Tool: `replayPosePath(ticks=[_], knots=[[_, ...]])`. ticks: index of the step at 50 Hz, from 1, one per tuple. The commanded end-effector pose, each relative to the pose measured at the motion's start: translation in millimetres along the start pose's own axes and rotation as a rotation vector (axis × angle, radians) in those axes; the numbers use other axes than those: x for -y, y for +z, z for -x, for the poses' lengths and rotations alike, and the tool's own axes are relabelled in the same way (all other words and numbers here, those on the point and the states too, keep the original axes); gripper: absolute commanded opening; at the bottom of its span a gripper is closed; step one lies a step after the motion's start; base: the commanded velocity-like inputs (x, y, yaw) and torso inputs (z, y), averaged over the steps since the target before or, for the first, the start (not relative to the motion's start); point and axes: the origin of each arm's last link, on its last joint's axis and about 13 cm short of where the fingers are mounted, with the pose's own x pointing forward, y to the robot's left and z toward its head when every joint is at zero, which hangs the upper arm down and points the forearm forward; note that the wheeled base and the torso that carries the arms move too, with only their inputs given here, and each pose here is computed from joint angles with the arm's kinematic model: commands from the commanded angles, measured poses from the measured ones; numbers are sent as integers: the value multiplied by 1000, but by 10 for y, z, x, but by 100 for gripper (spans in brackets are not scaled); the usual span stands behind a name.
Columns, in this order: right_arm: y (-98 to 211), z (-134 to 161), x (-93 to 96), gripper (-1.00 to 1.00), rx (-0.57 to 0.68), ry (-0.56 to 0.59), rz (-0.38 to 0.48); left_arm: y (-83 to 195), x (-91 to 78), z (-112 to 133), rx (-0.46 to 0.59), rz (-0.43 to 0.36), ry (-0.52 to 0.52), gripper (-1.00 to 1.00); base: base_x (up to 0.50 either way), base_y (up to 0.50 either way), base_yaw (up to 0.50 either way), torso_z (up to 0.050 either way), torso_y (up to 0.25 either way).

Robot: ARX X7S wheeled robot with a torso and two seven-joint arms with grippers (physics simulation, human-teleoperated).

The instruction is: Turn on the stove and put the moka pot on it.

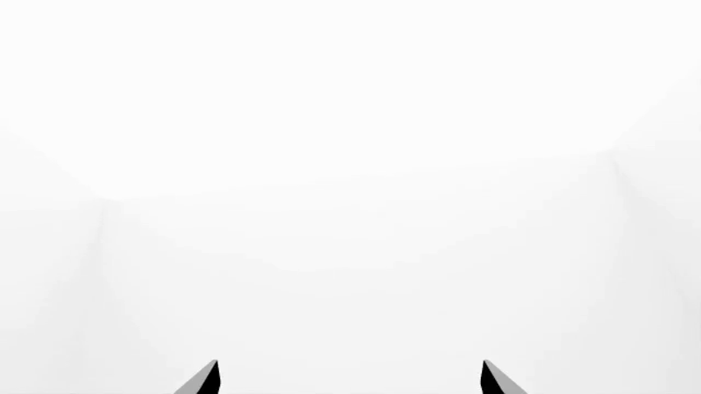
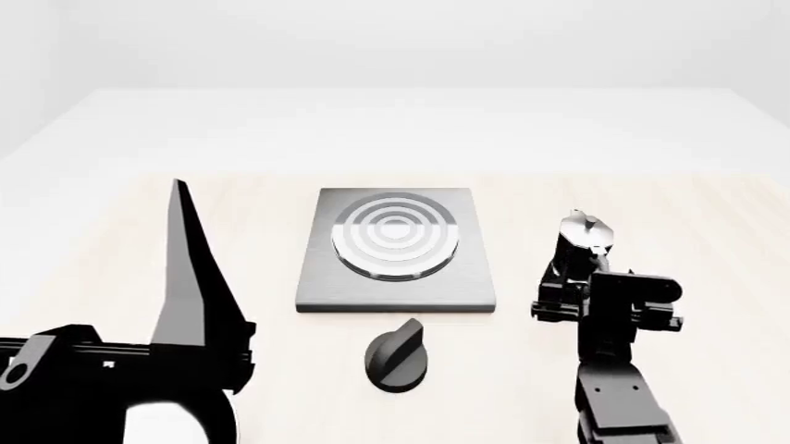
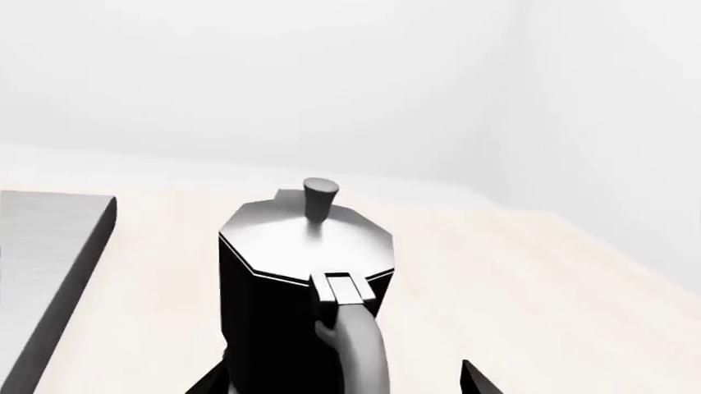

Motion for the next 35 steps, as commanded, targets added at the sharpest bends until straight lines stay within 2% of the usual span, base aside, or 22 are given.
replayPosePath(ticks=[1, 19, 20, 29, 35], knots=[[-58, 12, 2, 100, -15, -2, 3, -16, 3, 13, -4, 2, 0, 100, 0, 0, 0, 0, 0], [-117, 30, 6, 100, -21, 1, 9, -27, 1, 21, -8, 7, 3, 100, 0, 0, 0, 0, 0], [-122, 34, 6, -100, -20, 2, 10, -29, -1, 20, -9, 8, 4, 100, 0, 0, 0, 0, 0], [-109, 34, 26, -100, -1, -5, 10, -31, -6, 30, -11, 10, 5, 100, 0, 0, 0, 0, 0], [29, 39, 56, -100, 29, -11, 8, -22, 0, 21, -9, 13, 4, 100, 0, 0, -1, 0, 0]])
